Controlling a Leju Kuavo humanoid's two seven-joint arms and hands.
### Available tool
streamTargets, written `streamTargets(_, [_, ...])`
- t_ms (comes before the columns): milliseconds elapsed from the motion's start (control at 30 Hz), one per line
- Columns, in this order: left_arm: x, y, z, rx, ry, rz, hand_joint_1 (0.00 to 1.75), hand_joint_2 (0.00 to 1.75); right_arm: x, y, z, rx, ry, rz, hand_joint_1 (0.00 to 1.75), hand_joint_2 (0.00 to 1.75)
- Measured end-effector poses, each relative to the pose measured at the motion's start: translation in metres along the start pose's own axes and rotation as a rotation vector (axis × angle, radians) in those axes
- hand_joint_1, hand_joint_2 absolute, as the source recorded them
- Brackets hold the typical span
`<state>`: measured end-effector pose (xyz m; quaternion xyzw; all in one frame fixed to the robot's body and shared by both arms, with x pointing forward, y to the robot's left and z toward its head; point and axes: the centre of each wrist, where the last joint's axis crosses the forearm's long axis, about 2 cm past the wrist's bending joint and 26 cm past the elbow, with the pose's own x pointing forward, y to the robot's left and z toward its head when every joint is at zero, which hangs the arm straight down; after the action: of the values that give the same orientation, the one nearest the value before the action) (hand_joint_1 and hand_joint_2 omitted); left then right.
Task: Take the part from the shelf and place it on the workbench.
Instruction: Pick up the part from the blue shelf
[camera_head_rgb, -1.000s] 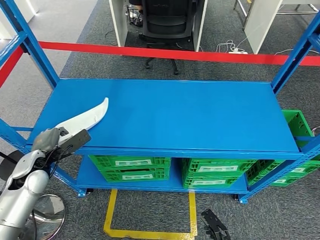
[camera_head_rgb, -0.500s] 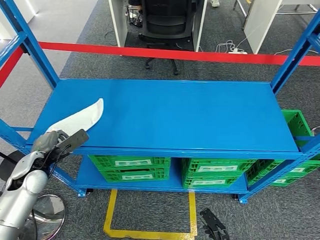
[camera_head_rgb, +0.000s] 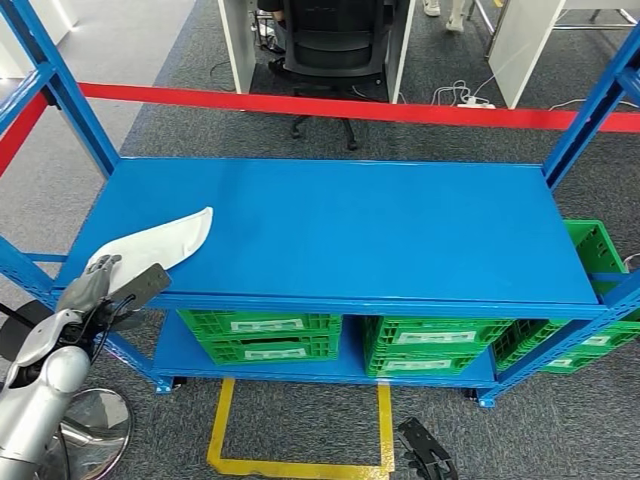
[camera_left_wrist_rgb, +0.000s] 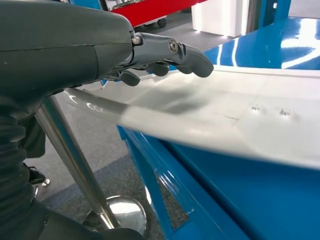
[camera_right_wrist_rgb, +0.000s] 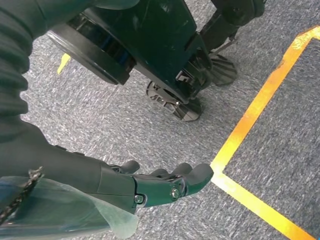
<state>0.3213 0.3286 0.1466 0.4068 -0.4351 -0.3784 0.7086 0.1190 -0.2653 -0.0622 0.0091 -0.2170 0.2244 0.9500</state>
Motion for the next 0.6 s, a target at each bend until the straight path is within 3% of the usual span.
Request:
streamTargets(533, [-0.0107,-0.0043,-0.0008,-0.003,0.031,-0.016,0.01,1.75,-0.001,0.0016,0.0005,0.004,-0.002,0.001,0.0,1.75])
streamTargets(567, [-0.0109,-0.0042,-0.0009,0.0,0.036,-0.02,0.23,1.75,-0.0008,0.0017,0.0006,0.004,0.001,0.001,0.0,1.75])
streamTargets(600, [-0.0111,-0.0042,-0.0009,0.003,0.041,-0.024,0.61,1.75,-0.0004,0.0019,0.0008,0.004,0.002,0.001,0.0,1.75])
